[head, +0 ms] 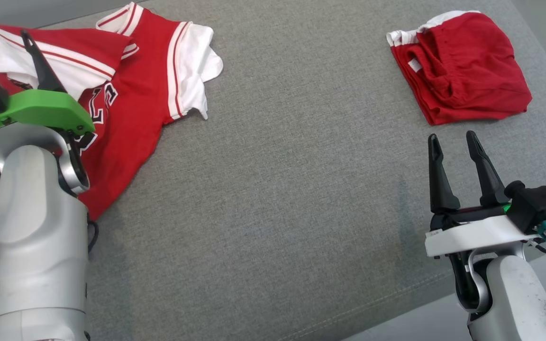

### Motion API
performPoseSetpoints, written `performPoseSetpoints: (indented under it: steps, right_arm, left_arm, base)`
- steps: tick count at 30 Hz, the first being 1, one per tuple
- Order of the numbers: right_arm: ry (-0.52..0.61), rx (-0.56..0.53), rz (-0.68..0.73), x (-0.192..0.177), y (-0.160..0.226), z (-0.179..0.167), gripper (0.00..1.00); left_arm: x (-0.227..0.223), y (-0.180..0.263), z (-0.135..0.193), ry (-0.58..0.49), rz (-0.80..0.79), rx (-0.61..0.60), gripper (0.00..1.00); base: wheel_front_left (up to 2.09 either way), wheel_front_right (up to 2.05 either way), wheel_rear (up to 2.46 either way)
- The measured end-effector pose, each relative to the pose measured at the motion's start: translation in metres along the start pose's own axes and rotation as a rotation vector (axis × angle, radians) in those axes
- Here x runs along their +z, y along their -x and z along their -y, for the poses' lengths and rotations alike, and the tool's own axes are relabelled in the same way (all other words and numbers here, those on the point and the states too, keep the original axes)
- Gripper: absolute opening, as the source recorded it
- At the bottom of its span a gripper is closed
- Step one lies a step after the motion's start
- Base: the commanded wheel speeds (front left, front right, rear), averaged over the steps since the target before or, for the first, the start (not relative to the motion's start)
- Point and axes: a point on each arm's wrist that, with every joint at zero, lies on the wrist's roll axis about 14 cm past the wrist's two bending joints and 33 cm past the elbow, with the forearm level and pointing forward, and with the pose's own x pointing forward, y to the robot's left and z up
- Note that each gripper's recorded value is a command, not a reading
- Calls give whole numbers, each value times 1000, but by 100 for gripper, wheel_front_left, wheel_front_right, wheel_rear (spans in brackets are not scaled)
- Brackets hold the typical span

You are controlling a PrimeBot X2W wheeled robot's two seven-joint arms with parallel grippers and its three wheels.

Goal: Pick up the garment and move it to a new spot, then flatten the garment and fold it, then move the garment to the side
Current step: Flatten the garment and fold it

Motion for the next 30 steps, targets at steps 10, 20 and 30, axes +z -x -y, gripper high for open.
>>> performPoseSetpoints:
  steps: [10,20,30]
  right_arm:
    - [-23,51,29,11,5,-19,100]
    - [-25,74,48,19,10,-26,100]
    - [-5,27,56,24,12,-9,100]
  left_arm:
    - [-6,56,55,-60,-26,-268,100]
    - [-67,100,98,-104,-229,-463,100]
    - [-101,95,131,-209,-321,-543,100]
  base:
    - [0,0,0]
    - [0,0,0]
    - [0,0,0]
